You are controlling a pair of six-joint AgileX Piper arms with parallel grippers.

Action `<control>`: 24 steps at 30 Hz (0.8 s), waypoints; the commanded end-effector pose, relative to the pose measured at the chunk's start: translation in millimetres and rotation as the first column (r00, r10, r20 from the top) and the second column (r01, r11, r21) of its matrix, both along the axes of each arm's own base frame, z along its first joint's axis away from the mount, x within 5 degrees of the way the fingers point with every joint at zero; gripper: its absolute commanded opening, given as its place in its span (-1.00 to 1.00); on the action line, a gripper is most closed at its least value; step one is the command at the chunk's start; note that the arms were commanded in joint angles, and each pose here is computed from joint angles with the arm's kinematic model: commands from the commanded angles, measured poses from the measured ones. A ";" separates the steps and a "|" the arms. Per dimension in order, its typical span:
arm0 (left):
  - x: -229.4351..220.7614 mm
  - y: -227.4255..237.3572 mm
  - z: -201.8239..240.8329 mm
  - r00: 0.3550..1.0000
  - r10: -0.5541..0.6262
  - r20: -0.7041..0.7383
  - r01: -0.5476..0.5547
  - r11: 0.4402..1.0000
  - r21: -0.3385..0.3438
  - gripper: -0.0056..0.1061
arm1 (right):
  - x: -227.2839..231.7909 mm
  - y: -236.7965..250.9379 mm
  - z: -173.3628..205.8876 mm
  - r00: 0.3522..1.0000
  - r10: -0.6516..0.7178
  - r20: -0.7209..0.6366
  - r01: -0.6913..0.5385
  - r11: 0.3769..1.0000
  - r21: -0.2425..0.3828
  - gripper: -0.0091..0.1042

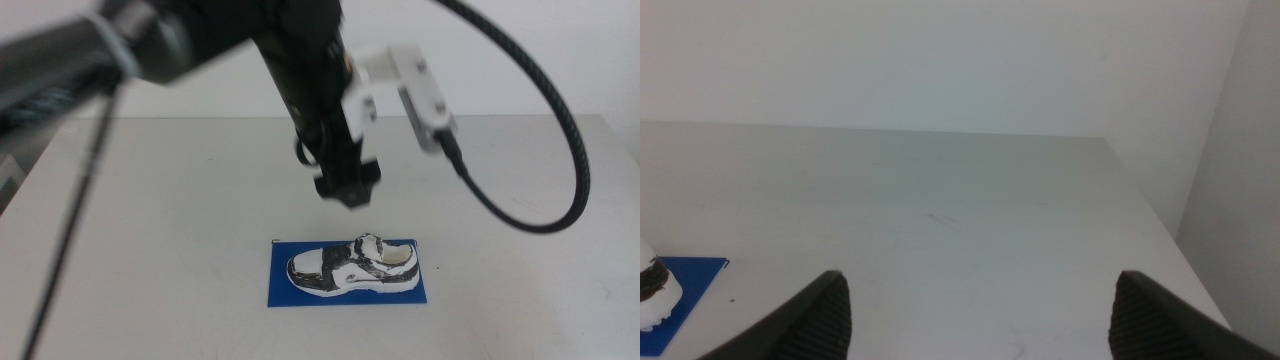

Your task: Use one arm to grab the shoe from the table and place it on the mat.

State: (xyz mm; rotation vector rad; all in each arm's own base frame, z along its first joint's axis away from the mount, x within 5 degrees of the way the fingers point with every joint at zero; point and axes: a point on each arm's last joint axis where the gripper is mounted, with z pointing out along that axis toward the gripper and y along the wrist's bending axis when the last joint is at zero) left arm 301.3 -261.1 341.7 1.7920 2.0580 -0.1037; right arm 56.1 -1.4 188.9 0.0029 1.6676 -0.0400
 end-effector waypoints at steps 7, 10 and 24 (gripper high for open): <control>-43.5 51.4 92.5 0.974 0.088 0.207 -0.079 0.995 -0.053 0.78 | -1.5 -0.5 11.5 0.994 -0.006 0.108 0.009 1.000 -0.024 0.33; -54.4 71.0 113.3 0.938 0.230 0.260 -0.210 0.972 -0.102 0.78 | -1.5 -0.5 11.5 0.994 -0.006 0.108 0.009 1.000 -0.024 0.33; -111.0 207.4 124.8 0.579 0.767 0.278 -0.597 0.631 -0.496 0.78 | -1.5 -0.5 11.5 0.994 -0.006 0.108 0.009 1.000 -0.024 0.33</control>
